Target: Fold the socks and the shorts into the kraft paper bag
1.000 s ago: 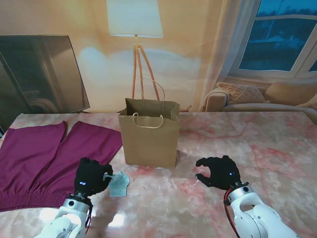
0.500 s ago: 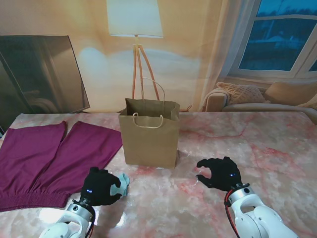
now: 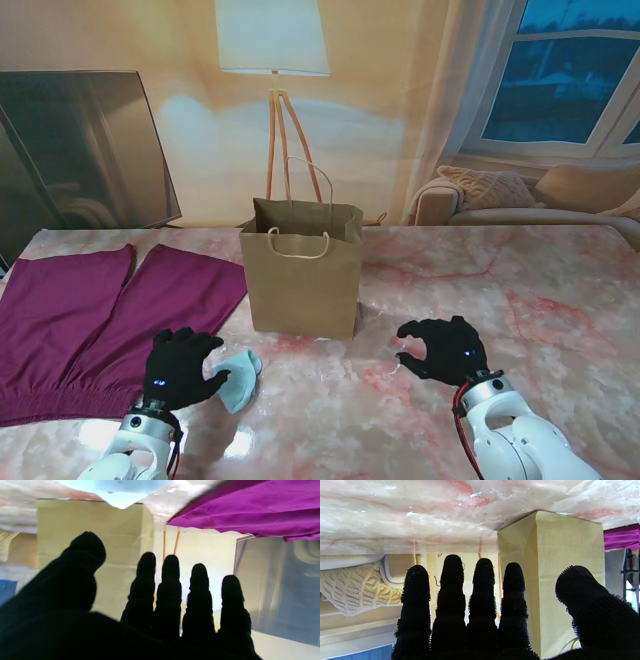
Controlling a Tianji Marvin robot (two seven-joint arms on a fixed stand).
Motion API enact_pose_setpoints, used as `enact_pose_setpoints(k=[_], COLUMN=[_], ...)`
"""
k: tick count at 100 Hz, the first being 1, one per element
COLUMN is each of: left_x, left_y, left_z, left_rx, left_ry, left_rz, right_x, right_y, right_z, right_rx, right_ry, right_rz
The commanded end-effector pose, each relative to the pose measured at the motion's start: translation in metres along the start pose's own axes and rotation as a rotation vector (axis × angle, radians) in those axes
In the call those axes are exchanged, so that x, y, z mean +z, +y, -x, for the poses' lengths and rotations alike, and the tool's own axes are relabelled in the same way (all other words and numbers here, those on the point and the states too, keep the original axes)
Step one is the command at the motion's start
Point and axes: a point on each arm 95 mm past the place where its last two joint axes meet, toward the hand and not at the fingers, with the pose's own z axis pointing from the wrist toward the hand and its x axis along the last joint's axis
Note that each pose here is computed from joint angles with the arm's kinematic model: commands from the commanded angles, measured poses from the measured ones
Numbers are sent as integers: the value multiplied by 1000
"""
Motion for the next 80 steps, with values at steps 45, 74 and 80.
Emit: enact_pose_setpoints(k=[45, 74, 80], left_x=[13, 21, 23], left_y=[26, 44, 46], left_z=[9, 8, 7], left_rx=[36, 19, 24], left_ry=[-33, -21, -17], left_rz=[206, 243, 237], right_x=[0, 1, 2], right_y=[-2, -3, -3], right_z=[-2, -5, -5], right_rx=[5, 12, 13], right_ry=[7, 15, 14], right_rz=[-11, -22, -19])
